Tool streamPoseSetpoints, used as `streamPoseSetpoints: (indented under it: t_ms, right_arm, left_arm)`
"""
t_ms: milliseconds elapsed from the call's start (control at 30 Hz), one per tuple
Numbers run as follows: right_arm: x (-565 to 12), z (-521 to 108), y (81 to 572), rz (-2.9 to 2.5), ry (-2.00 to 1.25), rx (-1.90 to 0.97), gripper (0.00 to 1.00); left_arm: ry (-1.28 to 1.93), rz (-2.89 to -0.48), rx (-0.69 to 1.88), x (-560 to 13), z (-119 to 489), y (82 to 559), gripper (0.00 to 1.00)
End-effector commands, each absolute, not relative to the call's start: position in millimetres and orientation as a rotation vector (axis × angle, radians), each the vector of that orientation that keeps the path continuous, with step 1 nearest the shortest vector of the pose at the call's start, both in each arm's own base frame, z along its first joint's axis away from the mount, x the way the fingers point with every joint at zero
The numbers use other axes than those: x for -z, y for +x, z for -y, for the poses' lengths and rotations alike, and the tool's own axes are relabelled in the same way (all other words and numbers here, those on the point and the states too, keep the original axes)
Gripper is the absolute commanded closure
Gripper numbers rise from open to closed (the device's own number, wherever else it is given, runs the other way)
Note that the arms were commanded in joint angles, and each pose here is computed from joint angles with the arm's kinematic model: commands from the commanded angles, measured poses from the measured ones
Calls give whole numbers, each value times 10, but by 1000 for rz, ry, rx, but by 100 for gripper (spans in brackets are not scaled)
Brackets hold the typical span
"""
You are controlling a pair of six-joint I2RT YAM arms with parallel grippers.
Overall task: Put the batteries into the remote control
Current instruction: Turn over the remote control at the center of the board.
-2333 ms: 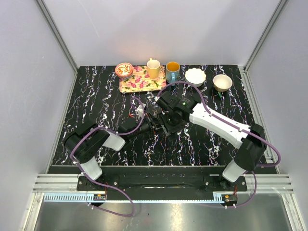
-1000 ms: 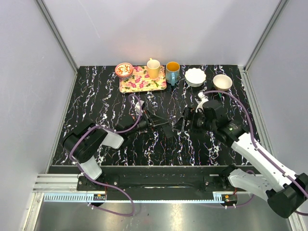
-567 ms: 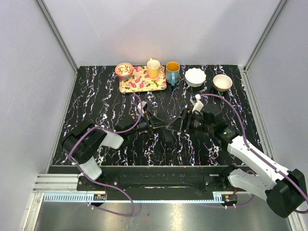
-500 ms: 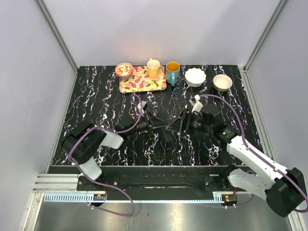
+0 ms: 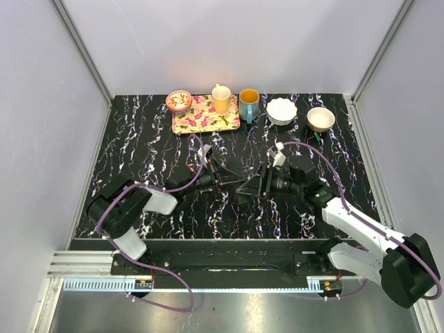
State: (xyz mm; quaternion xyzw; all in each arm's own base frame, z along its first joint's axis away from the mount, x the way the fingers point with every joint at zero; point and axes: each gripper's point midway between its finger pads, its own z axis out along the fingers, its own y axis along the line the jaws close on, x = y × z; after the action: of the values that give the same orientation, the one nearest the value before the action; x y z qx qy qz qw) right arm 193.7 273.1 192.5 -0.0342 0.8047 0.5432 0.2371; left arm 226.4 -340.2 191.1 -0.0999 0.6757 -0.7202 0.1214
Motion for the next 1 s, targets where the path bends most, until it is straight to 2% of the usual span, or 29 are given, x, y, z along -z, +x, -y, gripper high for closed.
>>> streamPoseSetpoints:
  t_ms: [0,300,433,633,767,800,967]
  right_arm:
    - [-2069,-2822,1881,-2126,-127,-1652,36]
    - [-2032,-2841,1850,-2113,-104,-1735,47]
    - [-2034,-2848,1853,-2108,-100,-1754,65]
    - [-2032,-2876,1862,-2106,-93,-1792,78]
    - [-2029,-2887,1861,-2109,-87,-1807,93]
    - [-2016,-2886,1874,-2114,-76,-1805,100]
    - [-2027,-2892,1931,-2112,-39,-1797,100]
  left_arm:
    - [56,-1493,2234,-2837,3246,2051,100]
    - [68,-1477,2234,-2883,3225,2023,100]
    - [69,-1475,2234,-2887,3217,2006,100]
    - [76,-1460,2238,-2928,3213,1983,100]
    - [79,-1455,2242,-2945,3218,1975,100]
    - [83,-1454,2244,-2950,3225,1966,100]
    - [116,-1462,2266,-2956,3307,1855,100]
